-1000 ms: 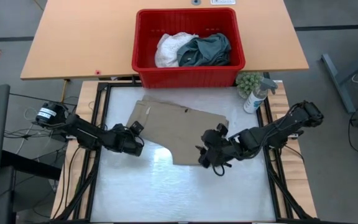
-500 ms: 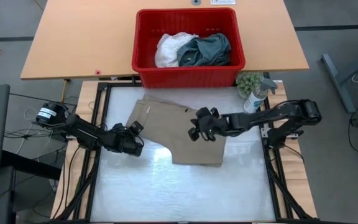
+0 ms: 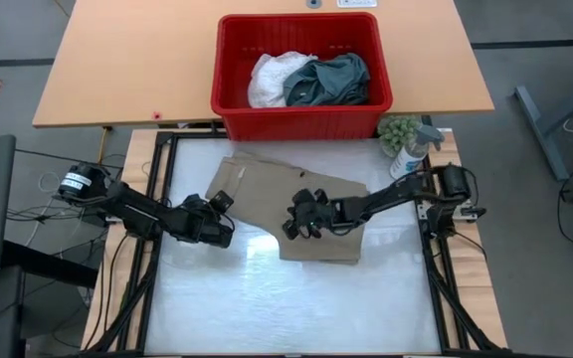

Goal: Fold Laundry from Bin
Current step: Fold the brown short pants in the red bin

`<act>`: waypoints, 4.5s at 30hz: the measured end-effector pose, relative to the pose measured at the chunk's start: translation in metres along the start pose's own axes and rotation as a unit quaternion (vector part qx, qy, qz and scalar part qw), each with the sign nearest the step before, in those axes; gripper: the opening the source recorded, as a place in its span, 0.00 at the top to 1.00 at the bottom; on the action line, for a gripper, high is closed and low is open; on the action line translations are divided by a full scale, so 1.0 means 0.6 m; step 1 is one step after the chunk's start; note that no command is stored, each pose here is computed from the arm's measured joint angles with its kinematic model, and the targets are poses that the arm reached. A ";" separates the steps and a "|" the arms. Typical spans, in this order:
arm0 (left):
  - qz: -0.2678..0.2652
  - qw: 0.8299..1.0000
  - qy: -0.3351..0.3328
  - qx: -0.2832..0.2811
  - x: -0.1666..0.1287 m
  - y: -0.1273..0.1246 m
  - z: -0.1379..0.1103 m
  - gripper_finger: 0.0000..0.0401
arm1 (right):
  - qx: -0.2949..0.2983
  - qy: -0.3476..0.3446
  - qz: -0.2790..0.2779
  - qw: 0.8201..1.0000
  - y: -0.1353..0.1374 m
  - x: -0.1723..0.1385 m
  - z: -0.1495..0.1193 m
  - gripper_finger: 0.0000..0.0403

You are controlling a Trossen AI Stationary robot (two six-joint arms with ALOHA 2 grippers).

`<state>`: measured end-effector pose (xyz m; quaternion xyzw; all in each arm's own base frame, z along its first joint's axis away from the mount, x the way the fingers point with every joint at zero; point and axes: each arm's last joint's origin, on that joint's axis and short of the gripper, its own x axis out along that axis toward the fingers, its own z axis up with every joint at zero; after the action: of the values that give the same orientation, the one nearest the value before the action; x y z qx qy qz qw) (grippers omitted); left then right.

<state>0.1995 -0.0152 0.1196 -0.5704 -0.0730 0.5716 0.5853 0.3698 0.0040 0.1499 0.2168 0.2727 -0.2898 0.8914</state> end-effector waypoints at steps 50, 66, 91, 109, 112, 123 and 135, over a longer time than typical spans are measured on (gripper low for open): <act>-0.371 0.910 0.181 0.051 -0.055 -0.157 -0.042 0.97 | -0.035 0.068 0.045 0.996 -0.023 0.127 -0.014 0.96; -0.379 0.906 0.172 0.072 -0.057 -0.159 -0.041 0.97 | -0.147 0.083 0.032 0.985 0.008 0.086 0.057 0.96; -0.375 0.907 0.167 0.098 -0.053 -0.155 -0.043 0.97 | -0.225 0.188 -0.080 0.953 0.035 -0.108 0.042 0.96; -0.385 0.896 0.204 0.087 -0.056 -0.157 -0.045 0.97 | -0.178 0.153 -0.063 0.970 0.089 -0.007 -0.081 0.96; -0.388 0.893 0.215 0.076 -0.059 -0.159 -0.043 0.97 | -0.165 0.126 -0.035 0.978 0.086 0.027 -0.069 0.96; -0.398 0.892 0.188 0.099 -0.077 -0.174 -0.010 0.97 | -0.185 0.089 0.053 0.977 0.097 0.112 0.007 0.96; -0.358 0.904 0.172 0.156 -0.071 -0.168 0.007 0.97 | -0.257 0.127 0.057 0.956 0.122 -0.015 0.043 0.96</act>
<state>0.2409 -0.0140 0.2208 -0.4962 -0.0804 0.2204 0.8359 0.4193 0.0477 0.1918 0.0302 0.4359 -0.1284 0.8903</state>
